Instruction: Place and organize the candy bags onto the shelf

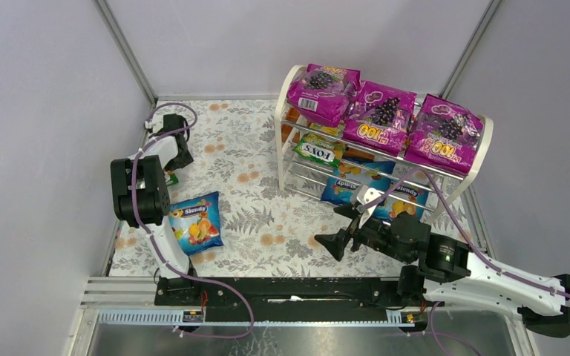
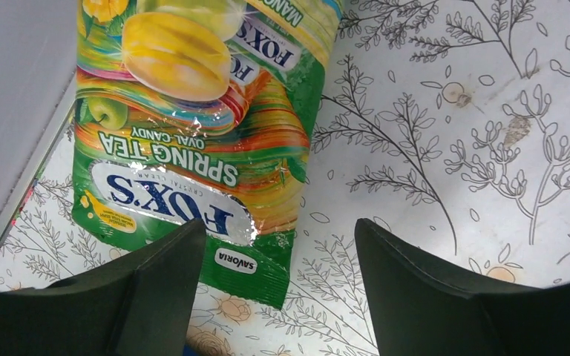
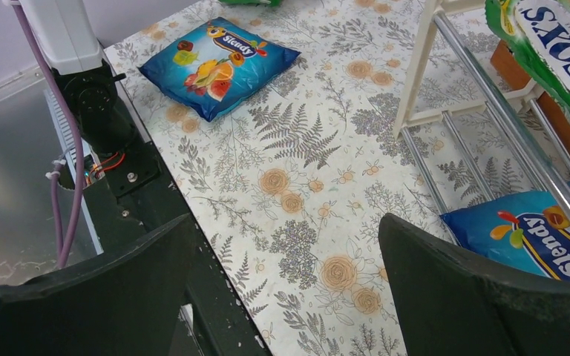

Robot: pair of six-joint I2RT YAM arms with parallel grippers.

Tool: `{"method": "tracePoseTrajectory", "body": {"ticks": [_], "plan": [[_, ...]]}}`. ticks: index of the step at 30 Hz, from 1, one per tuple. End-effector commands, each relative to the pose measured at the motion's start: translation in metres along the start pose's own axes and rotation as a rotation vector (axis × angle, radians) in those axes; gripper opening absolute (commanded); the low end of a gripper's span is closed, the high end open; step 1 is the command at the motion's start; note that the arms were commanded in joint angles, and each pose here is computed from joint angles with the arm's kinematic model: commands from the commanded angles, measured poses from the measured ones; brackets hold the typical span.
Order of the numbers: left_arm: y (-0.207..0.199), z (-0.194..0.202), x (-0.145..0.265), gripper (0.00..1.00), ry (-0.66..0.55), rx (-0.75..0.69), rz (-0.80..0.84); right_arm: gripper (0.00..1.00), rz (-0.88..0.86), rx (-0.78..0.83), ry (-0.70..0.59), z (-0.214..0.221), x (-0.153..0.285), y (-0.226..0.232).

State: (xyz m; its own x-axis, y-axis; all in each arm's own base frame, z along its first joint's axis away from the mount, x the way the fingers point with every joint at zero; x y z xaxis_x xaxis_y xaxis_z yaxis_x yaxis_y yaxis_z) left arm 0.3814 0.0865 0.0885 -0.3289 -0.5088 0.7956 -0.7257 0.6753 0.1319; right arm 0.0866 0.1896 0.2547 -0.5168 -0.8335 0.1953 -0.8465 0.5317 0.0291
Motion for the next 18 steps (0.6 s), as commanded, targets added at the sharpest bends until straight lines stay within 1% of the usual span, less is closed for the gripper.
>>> {"method": "tracePoseTrajectory", "body": {"ticks": [1, 7, 9, 11, 13, 15, 17, 18], "plan": [[0.002, -0.012, -0.008, 0.77, -0.048, -0.018, -0.037, 1.0, 0.01, -0.007, -0.02, -0.007, -0.006, 0.001], [0.001, -0.001, -0.024, 0.65, 0.004, -0.058, -0.077, 1.0, 0.038, 0.002, -0.005, -0.006, -0.008, -0.002], [0.0, 0.001, -0.026, 0.58, 0.017, -0.061, -0.072, 1.0, 0.048, 0.002, -0.005, -0.006, -0.007, -0.003], [-0.001, 0.0, -0.024, 0.47, 0.017, -0.058, -0.066, 1.0, 0.053, 0.0, -0.005, -0.006, -0.006, -0.004], [-0.004, -0.001, -0.019, 0.31, 0.021, -0.052, -0.035, 1.0, 0.061, -0.003, -0.002, -0.007, -0.004, -0.005], [-0.008, 0.0, -0.012, 0.19, 0.016, -0.052, -0.005, 1.0, 0.074, -0.005, -0.004, -0.009, -0.002, -0.007], [-0.016, -0.001, -0.003, 0.1, -0.001, -0.067, 0.02, 1.0, 0.092, -0.008, -0.005, -0.01, 0.001, -0.009], [-0.021, -0.001, 0.003, 0.04, -0.014, -0.086, 0.034, 1.0, 0.099, -0.011, -0.007, -0.012, 0.002, -0.01]]}}
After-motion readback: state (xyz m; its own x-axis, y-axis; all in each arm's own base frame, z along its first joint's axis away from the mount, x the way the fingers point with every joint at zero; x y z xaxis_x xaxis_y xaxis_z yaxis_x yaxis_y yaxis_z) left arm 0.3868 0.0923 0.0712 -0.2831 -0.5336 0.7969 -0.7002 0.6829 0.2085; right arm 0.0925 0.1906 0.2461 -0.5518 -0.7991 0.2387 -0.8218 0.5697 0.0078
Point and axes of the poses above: each gripper's point midway between its finger pads, its own x axis back along the fingers, its own y axis along the line the jaws close on, z = x × y, the point moved 6 cm from there along x, back along the fingers, and after that the axes turned 6 degrees about x, right-handed, at the moved point
